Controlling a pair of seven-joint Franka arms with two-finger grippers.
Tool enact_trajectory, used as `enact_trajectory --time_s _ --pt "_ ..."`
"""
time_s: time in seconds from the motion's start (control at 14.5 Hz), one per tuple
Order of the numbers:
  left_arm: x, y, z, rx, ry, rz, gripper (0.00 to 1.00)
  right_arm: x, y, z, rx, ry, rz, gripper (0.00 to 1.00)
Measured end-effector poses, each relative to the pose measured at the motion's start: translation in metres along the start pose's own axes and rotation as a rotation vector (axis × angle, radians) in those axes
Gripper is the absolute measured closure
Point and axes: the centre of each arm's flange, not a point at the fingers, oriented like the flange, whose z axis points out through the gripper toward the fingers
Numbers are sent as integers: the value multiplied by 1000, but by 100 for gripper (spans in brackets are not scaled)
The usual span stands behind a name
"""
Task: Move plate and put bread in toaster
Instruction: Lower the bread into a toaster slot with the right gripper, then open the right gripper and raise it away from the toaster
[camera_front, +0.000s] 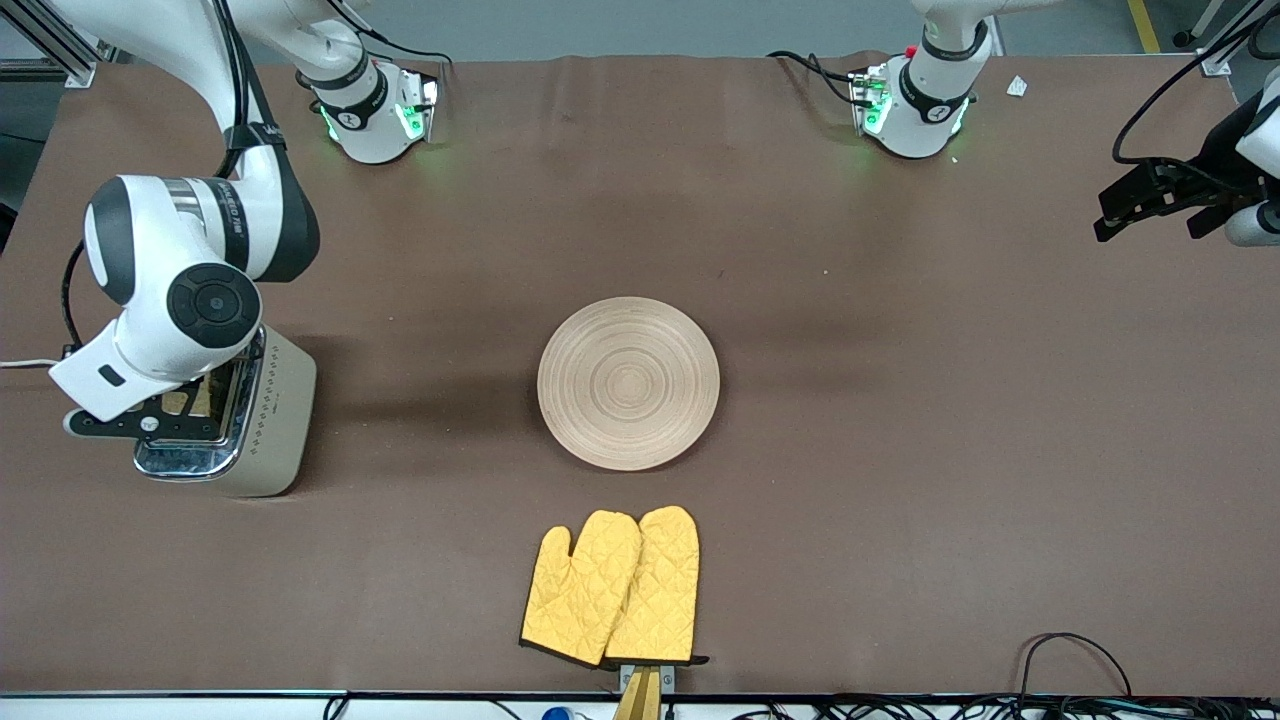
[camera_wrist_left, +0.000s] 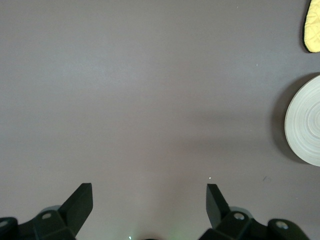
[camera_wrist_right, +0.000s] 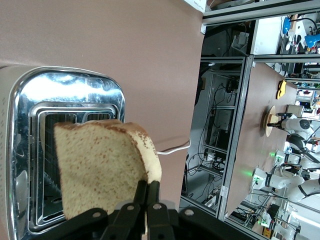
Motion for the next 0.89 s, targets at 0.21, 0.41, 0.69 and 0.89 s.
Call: enact_trajectory --time_s 0.21,0.41,0.69,0.89 --pt "2 -2 2 -1 2 -3 0 1 -4 -2 3 12 0 97" --pt "3 -3 2 -1 2 -6 0 9 -19 3 10 36 -9 97" --pt "3 -7 1 18 6 -9 0 18 -45 23 4 15 -16 97" --pt "3 -8 0 31 9 -10 0 19 -48 28 14 0 -7 96"
